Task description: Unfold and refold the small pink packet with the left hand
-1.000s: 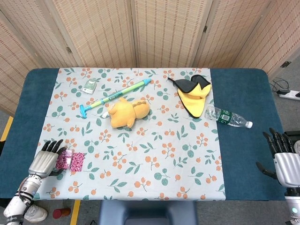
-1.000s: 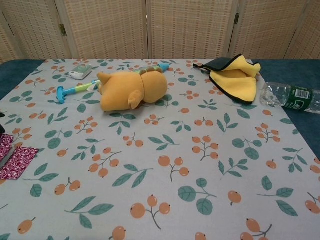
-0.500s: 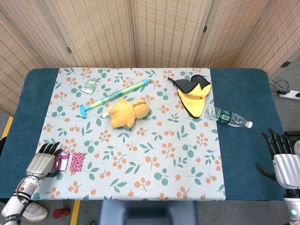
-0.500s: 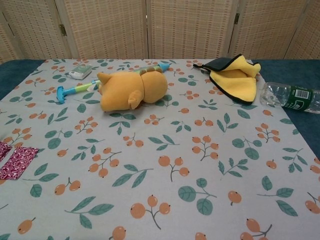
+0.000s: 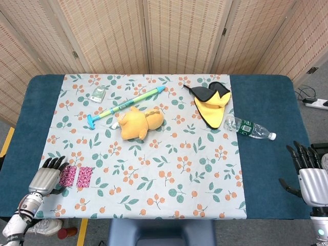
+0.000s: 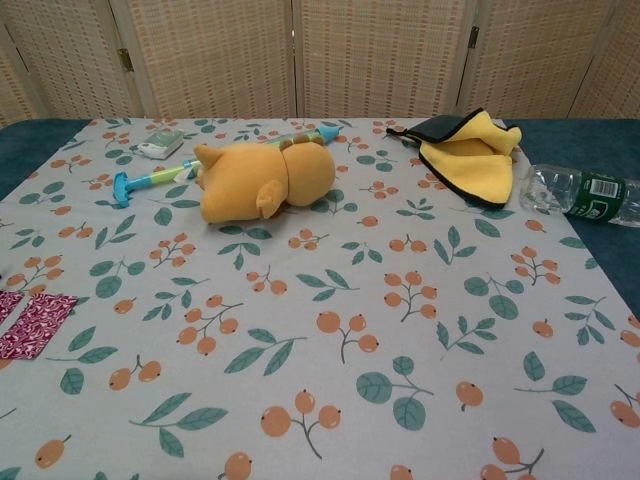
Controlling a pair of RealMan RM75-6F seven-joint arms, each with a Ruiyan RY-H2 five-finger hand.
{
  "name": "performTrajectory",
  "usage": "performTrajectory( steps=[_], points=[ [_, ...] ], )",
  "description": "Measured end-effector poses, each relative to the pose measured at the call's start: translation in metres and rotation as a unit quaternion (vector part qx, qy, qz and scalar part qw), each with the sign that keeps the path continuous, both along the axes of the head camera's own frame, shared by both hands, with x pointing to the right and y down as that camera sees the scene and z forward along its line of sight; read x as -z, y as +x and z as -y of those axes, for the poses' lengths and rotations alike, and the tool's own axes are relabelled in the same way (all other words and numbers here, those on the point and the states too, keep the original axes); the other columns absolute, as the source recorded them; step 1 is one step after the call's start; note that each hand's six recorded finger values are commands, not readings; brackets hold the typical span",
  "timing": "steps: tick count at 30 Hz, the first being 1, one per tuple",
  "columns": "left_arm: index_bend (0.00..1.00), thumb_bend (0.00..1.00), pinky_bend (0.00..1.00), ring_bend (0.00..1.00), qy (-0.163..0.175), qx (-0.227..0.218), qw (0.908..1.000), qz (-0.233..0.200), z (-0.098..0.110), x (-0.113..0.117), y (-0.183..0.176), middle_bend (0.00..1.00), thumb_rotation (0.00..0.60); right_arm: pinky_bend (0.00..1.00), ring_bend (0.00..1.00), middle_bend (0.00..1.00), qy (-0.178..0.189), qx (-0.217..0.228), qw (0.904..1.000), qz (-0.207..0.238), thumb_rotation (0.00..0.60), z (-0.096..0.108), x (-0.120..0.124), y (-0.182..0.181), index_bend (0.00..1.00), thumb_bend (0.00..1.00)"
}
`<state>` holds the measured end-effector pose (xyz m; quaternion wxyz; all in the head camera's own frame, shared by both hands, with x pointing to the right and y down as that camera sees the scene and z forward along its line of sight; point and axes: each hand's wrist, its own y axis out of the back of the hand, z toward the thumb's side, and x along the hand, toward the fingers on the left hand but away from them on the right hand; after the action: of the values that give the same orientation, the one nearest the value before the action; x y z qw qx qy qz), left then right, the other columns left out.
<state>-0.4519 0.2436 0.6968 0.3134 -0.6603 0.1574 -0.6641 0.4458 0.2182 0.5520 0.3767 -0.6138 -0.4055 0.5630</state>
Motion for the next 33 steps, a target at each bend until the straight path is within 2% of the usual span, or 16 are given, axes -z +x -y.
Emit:
performTrajectory(
  steps=[9,14,24,33],
  points=[
    [0.14,0.32,0.0,0.0,0.003,0.002,0.9999,-0.01,0.002,0.003,0.008,0.0,0.563,0.0,0.0,0.0,-0.001,-0.003,1.0,-0.001,0.6,-0.001,0.001,0.002,0.0,0.25],
    [0.15,0.32,0.0,0.0,0.003,-0.02,0.9995,-0.025,0.002,0.007,0.027,0.0,0.564,0.0,0.0,0.0,0.0,-0.002,1.0,0.0,0.6,0.0,0.001,0.001,0.0,0.25],
    [0.14,0.32,0.0,0.0,-0.015,-0.047,0.9984,-0.027,-0.001,-0.001,0.05,0.0,0.562,0.0,0.0,0.0,-0.002,-0.009,1.0,0.0,0.6,-0.001,0.001,0.009,0.0,0.25],
    [0.16,0.32,0.0,0.0,-0.022,-0.047,0.9983,-0.027,0.0,-0.007,0.057,0.0,0.566,0.0,0.0,0.0,-0.003,-0.011,0.9999,0.0,0.6,-0.002,0.0,0.011,0.0,0.25]
  ],
)
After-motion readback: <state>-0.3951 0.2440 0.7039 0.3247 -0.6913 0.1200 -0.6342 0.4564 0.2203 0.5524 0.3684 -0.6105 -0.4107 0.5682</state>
